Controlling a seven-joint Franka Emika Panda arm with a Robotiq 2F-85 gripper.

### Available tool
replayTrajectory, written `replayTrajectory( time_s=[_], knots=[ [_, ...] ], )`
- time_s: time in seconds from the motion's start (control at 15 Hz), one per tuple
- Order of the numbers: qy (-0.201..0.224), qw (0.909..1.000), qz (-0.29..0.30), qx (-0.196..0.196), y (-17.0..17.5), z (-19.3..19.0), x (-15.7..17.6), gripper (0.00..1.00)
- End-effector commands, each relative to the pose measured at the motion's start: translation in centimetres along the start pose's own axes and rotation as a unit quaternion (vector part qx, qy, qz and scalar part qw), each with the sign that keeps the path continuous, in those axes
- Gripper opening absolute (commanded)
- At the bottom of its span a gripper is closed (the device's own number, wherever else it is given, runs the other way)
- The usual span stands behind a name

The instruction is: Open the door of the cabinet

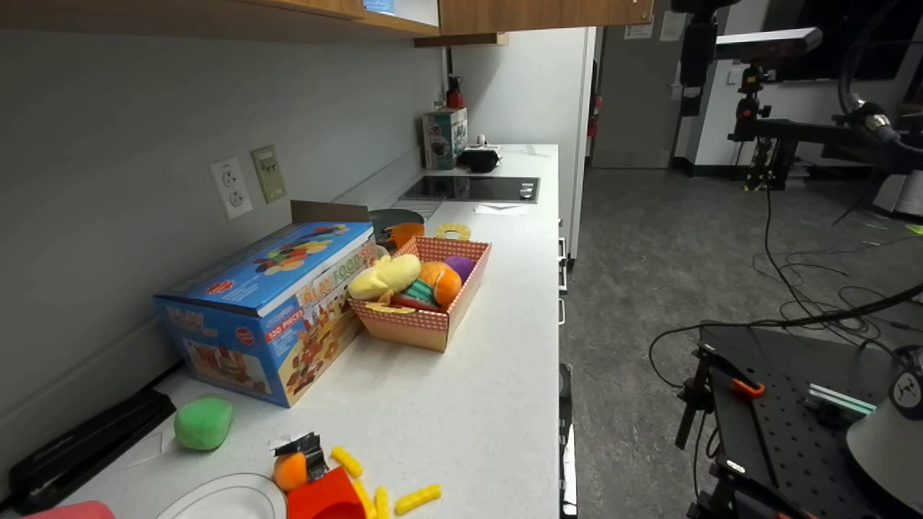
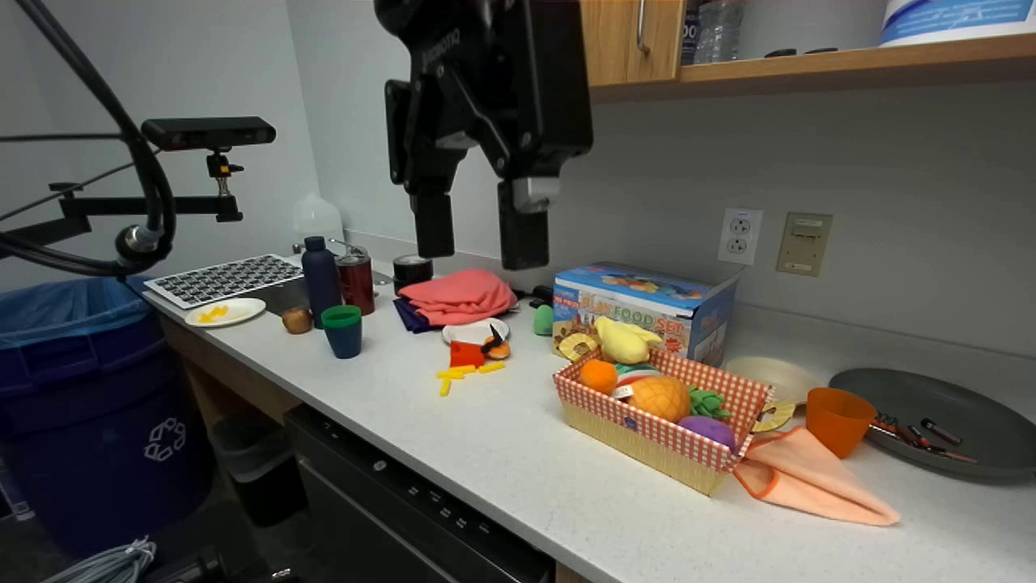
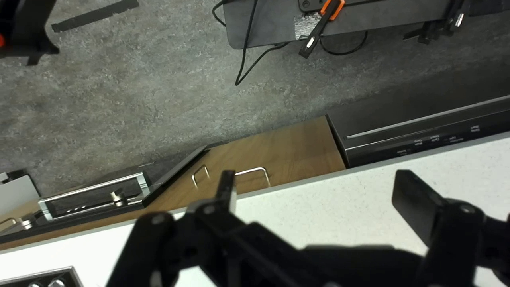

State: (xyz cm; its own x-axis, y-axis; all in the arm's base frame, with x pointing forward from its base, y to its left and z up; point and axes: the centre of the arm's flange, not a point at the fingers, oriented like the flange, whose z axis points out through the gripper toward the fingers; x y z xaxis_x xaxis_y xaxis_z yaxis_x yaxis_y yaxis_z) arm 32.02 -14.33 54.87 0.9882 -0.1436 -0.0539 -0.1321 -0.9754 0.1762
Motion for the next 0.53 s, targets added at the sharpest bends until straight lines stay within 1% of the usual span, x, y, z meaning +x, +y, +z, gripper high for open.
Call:
replayTrajectory(
  time_s=[0.0, 0.07, 0.2, 0.33, 0.4, 0.47],
  knots=[
    [0.054, 0.9983, 0.018, -0.010, 3.3, -3.2, -1.5, 1.00],
    [0.069, 0.9971, 0.031, -0.009, 4.4, -4.1, -1.7, 1.00],
    [0.111, 0.9914, 0.068, 0.011, 6.9, -5.9, -2.7, 1.00],
    [0.152, 0.9823, 0.107, 0.018, 8.6, -7.0, -3.9, 1.00],
    [0.114, 0.9902, 0.080, 0.008, 7.3, -5.8, -2.6, 1.00],
    [0.128, 0.9875, 0.091, 0.010, 8.2, -6.4, -3.2, 1.00]
  ],
)
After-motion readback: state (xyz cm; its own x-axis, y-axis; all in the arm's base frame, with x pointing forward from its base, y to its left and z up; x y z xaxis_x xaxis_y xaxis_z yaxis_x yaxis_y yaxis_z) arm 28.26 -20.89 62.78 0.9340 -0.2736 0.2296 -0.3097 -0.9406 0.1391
